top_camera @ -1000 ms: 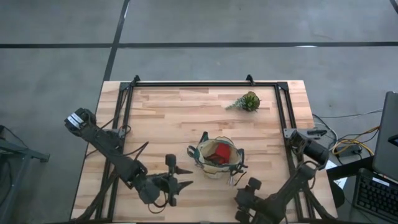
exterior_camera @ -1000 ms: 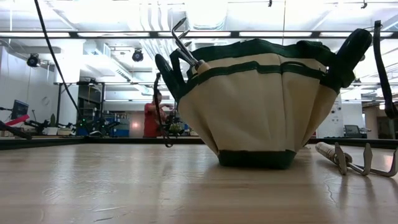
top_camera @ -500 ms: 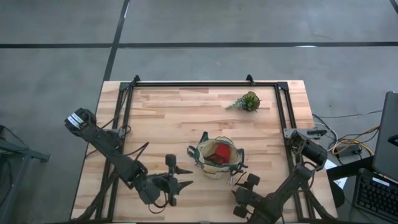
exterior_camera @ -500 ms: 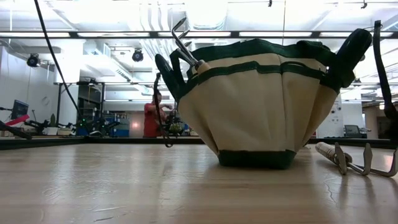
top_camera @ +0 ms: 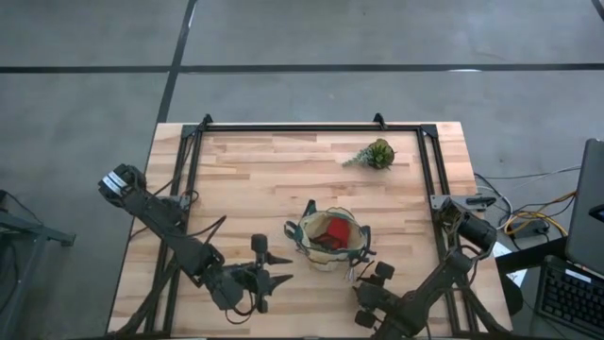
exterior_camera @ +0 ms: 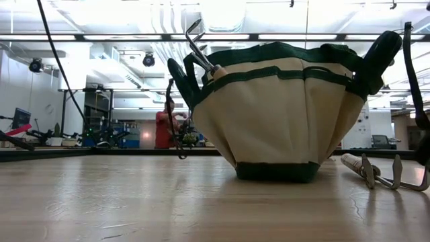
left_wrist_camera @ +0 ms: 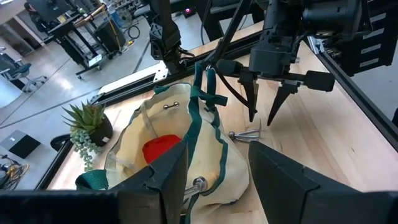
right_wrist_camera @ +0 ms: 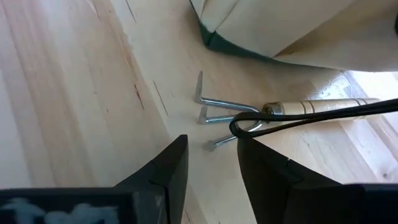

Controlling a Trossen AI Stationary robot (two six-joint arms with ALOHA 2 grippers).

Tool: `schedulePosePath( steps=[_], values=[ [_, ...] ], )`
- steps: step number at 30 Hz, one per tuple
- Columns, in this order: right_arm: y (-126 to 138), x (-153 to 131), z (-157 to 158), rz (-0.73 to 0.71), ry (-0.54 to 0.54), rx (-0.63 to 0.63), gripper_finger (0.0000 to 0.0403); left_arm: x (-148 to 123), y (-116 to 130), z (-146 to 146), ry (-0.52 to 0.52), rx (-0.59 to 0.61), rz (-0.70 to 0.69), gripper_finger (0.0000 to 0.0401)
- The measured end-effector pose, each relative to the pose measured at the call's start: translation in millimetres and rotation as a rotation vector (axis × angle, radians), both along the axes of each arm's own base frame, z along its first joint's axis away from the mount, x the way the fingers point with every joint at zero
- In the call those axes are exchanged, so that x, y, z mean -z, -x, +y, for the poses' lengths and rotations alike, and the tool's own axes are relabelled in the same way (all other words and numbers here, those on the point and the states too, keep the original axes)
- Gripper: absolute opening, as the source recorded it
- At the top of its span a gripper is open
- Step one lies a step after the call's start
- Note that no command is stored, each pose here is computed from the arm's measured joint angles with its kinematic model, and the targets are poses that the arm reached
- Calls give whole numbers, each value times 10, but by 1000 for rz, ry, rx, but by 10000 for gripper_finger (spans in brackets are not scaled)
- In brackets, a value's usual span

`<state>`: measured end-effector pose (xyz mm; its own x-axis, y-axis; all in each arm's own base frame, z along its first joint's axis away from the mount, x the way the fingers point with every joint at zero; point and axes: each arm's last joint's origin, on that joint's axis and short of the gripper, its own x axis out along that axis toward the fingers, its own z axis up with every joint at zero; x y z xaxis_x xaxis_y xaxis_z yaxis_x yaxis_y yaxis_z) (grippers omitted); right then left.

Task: Pick & Place Garden tools in Gardening bag
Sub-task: Put the hand rake into the gardening bag

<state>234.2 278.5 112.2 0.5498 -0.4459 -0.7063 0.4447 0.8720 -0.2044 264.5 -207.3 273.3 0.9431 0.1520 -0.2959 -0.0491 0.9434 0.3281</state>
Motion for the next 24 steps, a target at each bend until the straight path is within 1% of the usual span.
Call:
schedulePosePath(
  steps=[4,8,15,17,24],
  values=[
    [-2,1,2,-11,3,-1,119,2,0,-2,2,7,3,174],
    [-11,-2,0,-24,7,0,96,2,1,-3,2,8,3,174],
    [-35,6,-24,-18,8,4,35,20,4,-1,0,8,6,174],
    [-44,11,-32,-4,-6,10,17,55,12,7,-4,7,14,174],
    [-70,-9,-3,30,-64,17,9,164,36,28,2,-2,31,174]
  ],
)
